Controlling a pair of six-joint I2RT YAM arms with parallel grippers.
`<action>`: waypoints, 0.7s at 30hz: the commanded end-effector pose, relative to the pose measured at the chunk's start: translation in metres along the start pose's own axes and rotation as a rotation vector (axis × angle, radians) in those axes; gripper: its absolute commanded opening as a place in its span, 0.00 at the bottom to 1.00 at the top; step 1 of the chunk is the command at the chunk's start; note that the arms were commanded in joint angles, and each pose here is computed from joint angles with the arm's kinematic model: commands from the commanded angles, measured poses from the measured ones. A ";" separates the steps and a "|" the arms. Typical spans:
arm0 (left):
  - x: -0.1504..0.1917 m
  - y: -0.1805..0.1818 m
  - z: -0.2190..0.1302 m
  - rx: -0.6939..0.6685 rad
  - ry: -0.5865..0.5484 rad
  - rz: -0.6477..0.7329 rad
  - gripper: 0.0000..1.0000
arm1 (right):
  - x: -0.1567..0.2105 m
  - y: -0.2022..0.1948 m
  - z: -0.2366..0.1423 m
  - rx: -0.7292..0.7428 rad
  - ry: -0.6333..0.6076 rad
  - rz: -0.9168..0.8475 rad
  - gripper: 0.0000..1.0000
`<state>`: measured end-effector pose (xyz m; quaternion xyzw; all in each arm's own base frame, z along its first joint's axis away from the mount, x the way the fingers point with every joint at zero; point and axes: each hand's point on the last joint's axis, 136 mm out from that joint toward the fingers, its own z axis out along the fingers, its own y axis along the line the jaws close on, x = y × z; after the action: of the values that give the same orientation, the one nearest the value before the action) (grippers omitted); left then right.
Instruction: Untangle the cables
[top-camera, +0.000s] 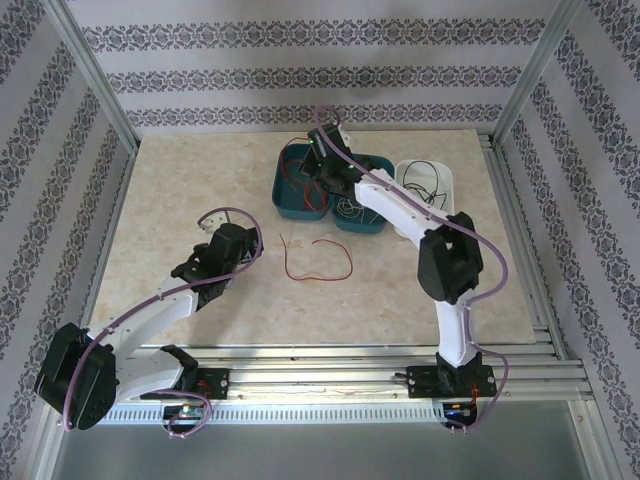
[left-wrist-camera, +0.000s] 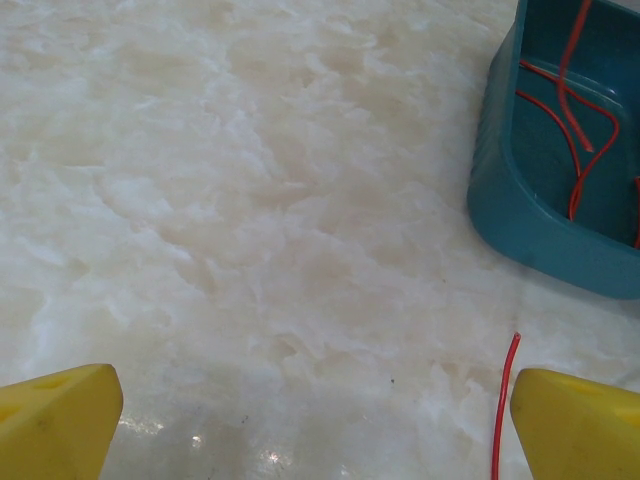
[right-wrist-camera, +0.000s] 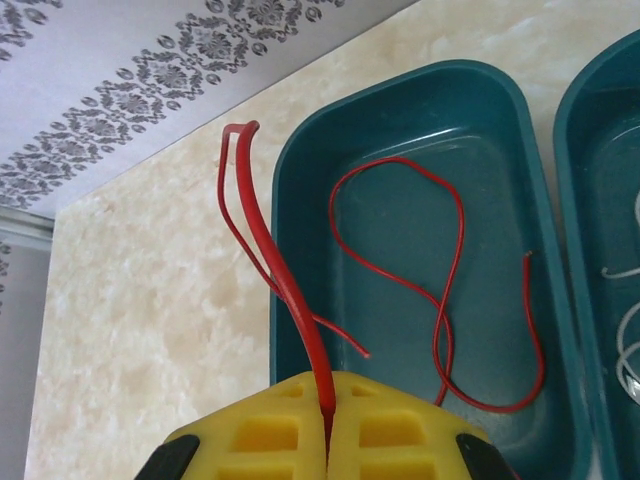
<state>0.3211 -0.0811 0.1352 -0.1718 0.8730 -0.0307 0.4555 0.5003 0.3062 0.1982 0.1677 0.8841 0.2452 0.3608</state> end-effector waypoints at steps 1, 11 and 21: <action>0.001 0.005 -0.001 -0.015 -0.002 0.020 0.99 | -0.005 -0.007 0.016 0.037 -0.011 0.052 0.00; 0.003 0.011 -0.001 -0.029 0.006 0.027 0.99 | -0.019 -0.023 0.048 0.110 -0.091 0.126 0.00; 0.001 0.014 -0.001 -0.040 0.003 0.029 0.99 | -0.018 -0.024 0.087 0.127 -0.109 0.117 0.00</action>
<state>0.3209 -0.0783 0.1340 -0.1709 0.8741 -0.0258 0.4540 0.5633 0.3122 0.1462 0.2418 0.8693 0.2160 0.3730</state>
